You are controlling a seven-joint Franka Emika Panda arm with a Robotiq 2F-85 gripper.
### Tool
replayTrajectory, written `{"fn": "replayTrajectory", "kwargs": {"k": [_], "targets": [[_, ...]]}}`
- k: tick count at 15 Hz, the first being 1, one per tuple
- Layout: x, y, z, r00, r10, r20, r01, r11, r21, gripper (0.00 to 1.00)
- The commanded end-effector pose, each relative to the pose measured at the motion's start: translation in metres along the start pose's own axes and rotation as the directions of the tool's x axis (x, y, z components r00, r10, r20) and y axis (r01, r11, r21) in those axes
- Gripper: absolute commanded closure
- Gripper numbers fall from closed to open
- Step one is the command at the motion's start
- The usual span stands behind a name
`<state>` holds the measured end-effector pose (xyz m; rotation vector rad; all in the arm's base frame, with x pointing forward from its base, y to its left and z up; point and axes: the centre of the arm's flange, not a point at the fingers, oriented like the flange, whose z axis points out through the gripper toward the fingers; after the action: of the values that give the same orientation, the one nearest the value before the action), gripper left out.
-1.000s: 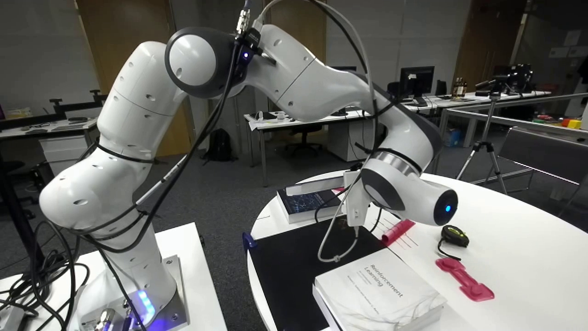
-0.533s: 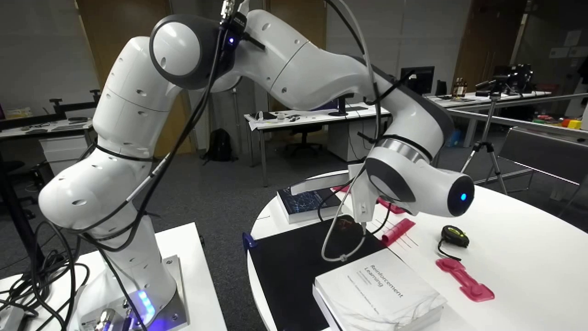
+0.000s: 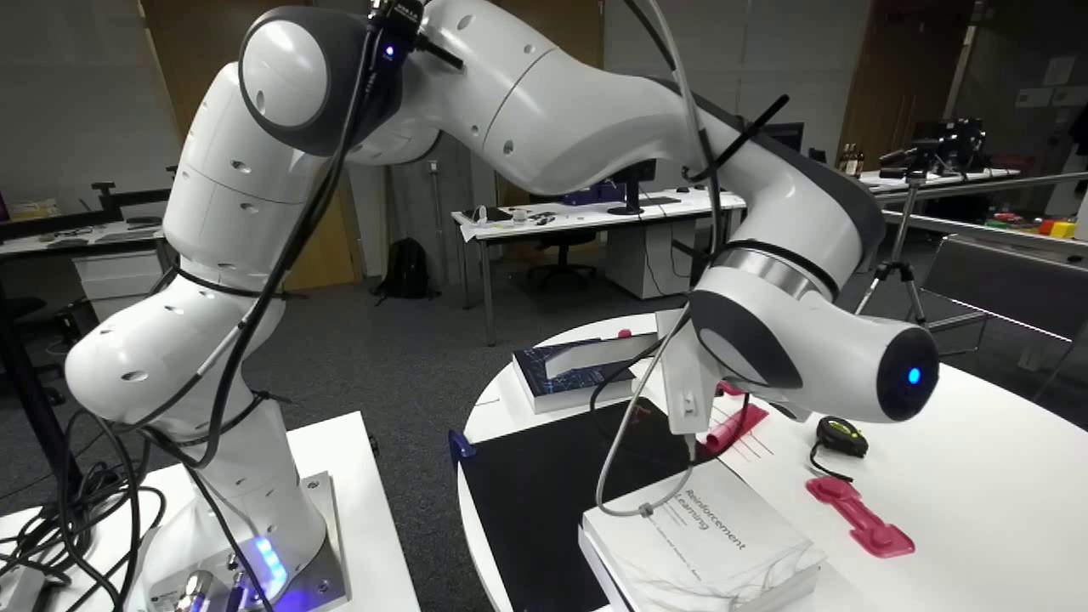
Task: Move the blue book to the right
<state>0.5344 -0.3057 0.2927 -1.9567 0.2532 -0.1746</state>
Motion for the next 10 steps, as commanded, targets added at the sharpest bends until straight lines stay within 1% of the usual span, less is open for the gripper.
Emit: {"fn": "replayTrajectory", "kwargs": {"k": [1, 5, 10], "targets": [[-0.008, -0.022, -0.047, 0.999, 0.047, 0.019, -0.049, 0.995, 0.091, 0.82], [-0.018, -0.007, -0.082, 0.997, 0.076, 0.005, -0.077, 0.992, 0.104, 0.82], [-0.024, 0.008, -0.122, 0.994, 0.096, -0.056, -0.091, 0.993, 0.079, 0.82]]}}
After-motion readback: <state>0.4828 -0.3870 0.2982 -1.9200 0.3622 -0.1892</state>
